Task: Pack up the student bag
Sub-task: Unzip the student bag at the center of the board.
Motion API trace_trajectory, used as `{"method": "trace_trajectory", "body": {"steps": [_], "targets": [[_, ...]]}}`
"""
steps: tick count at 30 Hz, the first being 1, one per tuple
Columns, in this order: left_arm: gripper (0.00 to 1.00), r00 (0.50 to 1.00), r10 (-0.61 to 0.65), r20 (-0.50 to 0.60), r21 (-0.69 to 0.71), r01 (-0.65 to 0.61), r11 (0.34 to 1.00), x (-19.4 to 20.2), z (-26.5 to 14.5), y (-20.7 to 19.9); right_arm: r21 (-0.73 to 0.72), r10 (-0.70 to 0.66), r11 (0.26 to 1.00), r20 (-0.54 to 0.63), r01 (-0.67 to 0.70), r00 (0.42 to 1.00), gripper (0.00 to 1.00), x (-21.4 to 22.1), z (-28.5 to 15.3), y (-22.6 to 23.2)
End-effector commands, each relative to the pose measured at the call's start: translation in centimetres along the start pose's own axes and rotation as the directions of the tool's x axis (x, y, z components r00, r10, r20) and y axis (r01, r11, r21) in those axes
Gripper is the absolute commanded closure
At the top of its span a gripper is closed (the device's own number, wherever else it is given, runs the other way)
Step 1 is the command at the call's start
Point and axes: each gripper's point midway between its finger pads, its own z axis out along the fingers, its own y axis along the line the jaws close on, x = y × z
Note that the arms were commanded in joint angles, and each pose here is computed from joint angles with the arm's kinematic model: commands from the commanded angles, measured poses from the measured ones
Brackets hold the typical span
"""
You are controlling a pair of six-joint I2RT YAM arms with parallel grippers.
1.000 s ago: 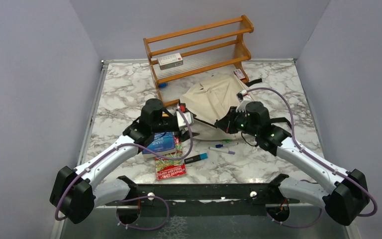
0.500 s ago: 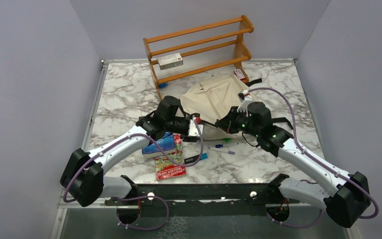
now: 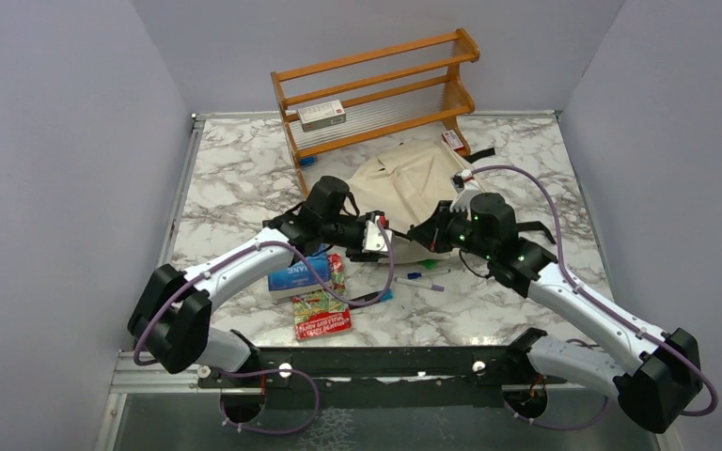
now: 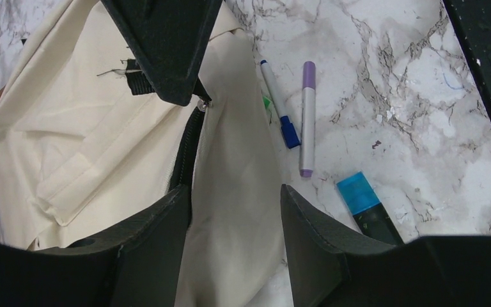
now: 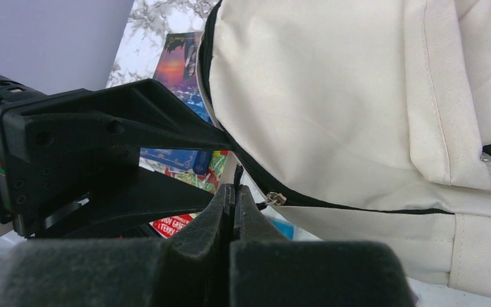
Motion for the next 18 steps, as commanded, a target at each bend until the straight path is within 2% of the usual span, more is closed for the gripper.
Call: {"method": "trace_trajectory", "body": {"steps": [1, 9, 12, 14, 18], "targets": [[0.46, 1.000, 0.012, -0.001, 0.012, -0.012, 1.000, 0.0, 0.5, 0.2, -0.050, -0.017, 0.999, 0.023, 0.018, 1.000, 0.99, -0.7, -0.8, 1.2], [0.61, 1.000, -0.025, -0.016, 0.016, 0.025, 1.000, 0.4, 1.0, 0.5, -0.011, -0.008, 1.000, 0.023, 0.008, 1.000, 0.99, -0.5, -0.9, 0.5], [0.78, 0.999, -0.035, -0.027, 0.022, 0.036, 0.999, 0.7, 0.9, 0.2, 0.019, -0.007, 1.000, 0.023, 0.007, 1.000, 0.99, -0.4, -1.1, -0.1], [0.98, 0.998, -0.046, -0.037, 0.027, 0.047, 0.999, 1.0, 1.0, -0.1, 0.062, -0.004, 0.998, 0.034, 0.002, 0.999, 0.99, -0.5, -1.1, -1.0], [1.00, 0.996, -0.075, -0.040, 0.057, 0.077, 0.995, 0.9, 0.9, -1.0, 0.188, 0.028, 0.981, 0.062, -0.039, 0.998, 0.99, -0.7, -1.2, -3.2]]}}
